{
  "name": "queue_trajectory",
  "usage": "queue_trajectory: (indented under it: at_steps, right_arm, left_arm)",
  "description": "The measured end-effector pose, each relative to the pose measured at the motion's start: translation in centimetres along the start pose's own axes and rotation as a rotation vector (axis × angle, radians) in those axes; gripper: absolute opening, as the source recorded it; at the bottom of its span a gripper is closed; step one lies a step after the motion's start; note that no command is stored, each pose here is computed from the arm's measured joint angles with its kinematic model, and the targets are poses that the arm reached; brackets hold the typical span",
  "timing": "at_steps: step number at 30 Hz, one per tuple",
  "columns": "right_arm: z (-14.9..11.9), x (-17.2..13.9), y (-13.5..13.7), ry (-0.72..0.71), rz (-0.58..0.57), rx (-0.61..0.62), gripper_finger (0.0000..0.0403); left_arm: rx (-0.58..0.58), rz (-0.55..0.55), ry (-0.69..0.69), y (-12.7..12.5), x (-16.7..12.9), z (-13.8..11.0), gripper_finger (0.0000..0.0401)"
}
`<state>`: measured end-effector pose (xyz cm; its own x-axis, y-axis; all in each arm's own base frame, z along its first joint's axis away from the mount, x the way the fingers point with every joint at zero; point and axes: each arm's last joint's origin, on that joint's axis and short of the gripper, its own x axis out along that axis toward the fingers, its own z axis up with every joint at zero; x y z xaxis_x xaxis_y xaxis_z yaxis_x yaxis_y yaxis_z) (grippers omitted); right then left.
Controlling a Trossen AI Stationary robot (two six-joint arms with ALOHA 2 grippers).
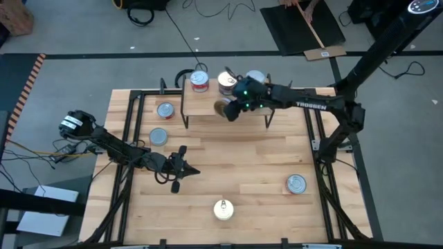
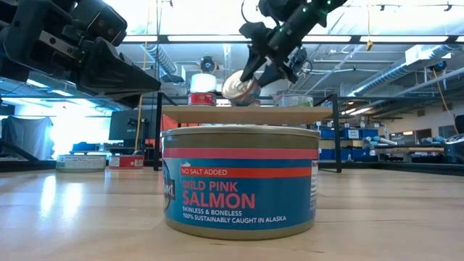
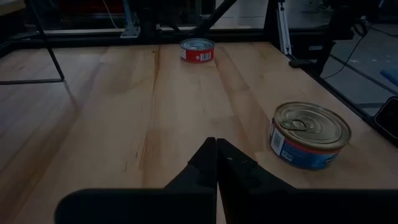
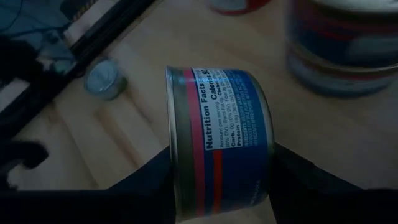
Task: Stack canned seafood by type on shelf
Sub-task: Put the blue pink tuna can on the shelf aligned with the other blue pink tuna can
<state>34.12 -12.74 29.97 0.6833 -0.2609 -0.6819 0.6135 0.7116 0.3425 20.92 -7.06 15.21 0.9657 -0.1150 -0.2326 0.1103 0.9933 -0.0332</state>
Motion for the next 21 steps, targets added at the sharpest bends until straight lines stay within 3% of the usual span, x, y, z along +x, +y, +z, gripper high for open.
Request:
queue_trajectory:
  at_steps: [17, 21]
  right_arm:
    - [1.1, -0.1, -2.2, -0.005, 0.001, 0.106, 0.0189]
    - [1.3, -0.1, -2.4, -0.024, -0.027, 0.141, 0.0243]
  left_arm:
    - [-0.012, -0.001, 0.001, 0.0, 0.0, 0.0, 0.0007]
    - [-0.016, -0.001, 0.001, 0.0, 0.0, 0.0, 0.0007]
